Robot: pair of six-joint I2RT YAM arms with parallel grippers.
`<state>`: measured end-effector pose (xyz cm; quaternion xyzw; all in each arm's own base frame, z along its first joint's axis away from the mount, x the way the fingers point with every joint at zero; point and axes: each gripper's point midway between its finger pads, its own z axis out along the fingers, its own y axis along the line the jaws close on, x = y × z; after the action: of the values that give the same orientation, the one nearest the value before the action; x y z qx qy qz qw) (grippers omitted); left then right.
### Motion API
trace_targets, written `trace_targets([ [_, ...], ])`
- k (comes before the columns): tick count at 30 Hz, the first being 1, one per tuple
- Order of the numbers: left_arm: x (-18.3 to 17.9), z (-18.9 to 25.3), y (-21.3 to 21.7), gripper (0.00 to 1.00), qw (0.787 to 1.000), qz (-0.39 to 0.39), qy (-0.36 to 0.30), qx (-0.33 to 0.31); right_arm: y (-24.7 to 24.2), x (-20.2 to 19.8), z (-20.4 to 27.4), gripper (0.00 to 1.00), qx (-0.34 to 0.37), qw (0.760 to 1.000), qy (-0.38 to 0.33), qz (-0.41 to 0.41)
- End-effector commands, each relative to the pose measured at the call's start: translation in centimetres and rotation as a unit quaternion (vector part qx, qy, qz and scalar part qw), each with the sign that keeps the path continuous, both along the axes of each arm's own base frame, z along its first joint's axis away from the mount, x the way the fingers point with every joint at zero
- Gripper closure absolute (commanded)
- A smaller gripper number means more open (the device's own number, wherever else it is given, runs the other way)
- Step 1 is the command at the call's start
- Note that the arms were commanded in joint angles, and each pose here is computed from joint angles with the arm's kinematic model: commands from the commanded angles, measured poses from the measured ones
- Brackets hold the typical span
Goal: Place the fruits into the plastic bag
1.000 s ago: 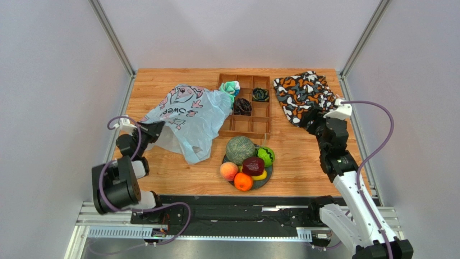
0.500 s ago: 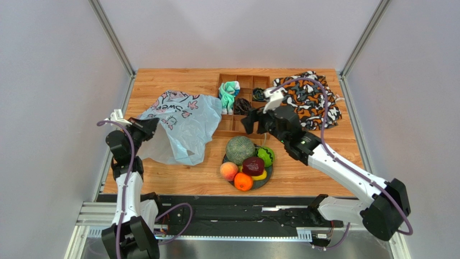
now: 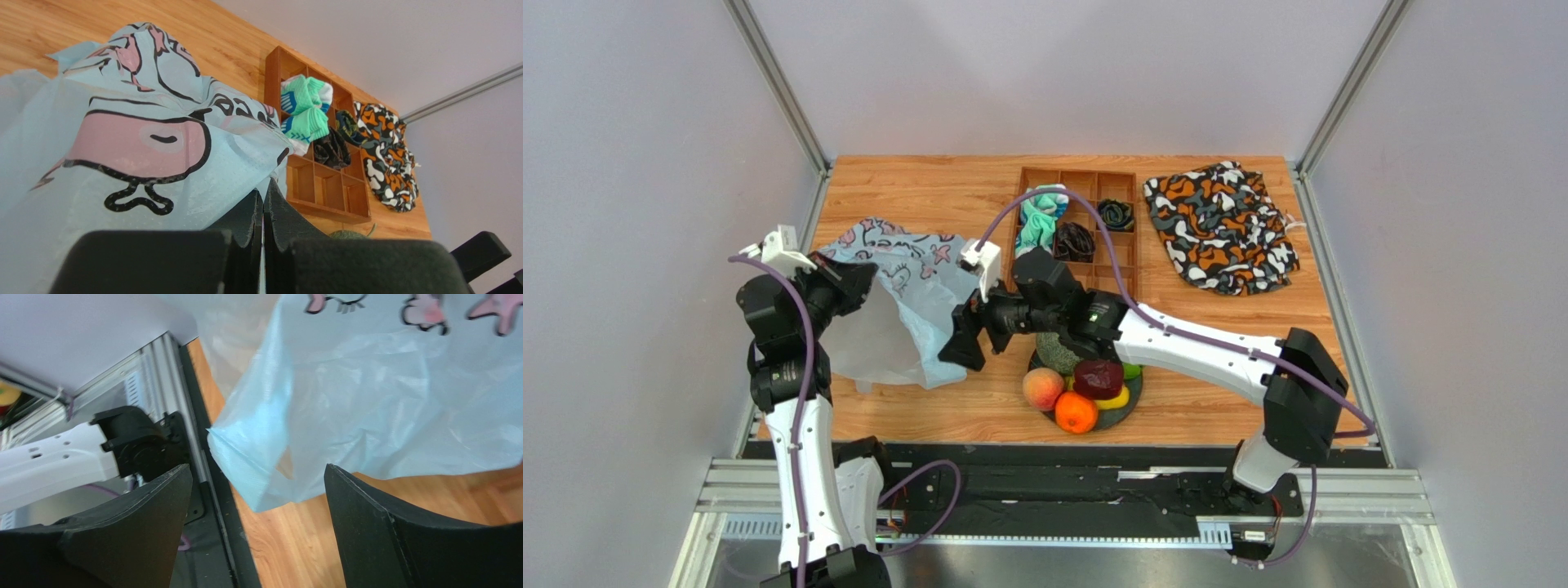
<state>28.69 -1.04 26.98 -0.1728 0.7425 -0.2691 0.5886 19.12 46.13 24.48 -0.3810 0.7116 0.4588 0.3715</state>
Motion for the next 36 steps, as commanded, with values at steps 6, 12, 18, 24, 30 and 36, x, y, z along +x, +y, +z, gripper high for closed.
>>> trace_targets([
  [6, -1.3, -0.8, -0.8, 1.00, 0.999, -0.026, 0.023, 0.027, 4.0, -3.6, -1.4, 0.19, 0.027, 0.994, 0.079, 0.073],
  [12, -1.2, -0.7, -0.8, 1.00, 0.999, -0.028, 0.025, 0.028, 5.3, -2.8, -4.1, 0.18, 0.006, 0.995, 0.078, 0.053],
  [18, -1.1, -0.4, -0.8, 1.00, 0.999, -0.030, 0.022, 0.030, 5.5, -1.9, -6.8, 0.18, -0.021, 0.997, 0.076, 0.023],
  [24, -1.0, -0.4, -0.7, 1.00, 0.999, -0.030, 0.024, 0.035, 5.3, -1.2, -7.7, 0.17, -0.027, 0.997, 0.074, 0.001],
  [30, -0.8, -0.4, -0.8, 1.00, 0.999, -0.034, 0.022, 0.028, 7.1, -2.9, -8.1, 0.36, 0.001, 0.991, 0.121, 0.052],
  [36, -0.3, -0.4, -1.1, 1.00, 0.999, -0.041, 0.022, 0.008, 7.4, -2.5, -4.7, 0.96, 0.033, 0.989, 0.122, 0.071],
])
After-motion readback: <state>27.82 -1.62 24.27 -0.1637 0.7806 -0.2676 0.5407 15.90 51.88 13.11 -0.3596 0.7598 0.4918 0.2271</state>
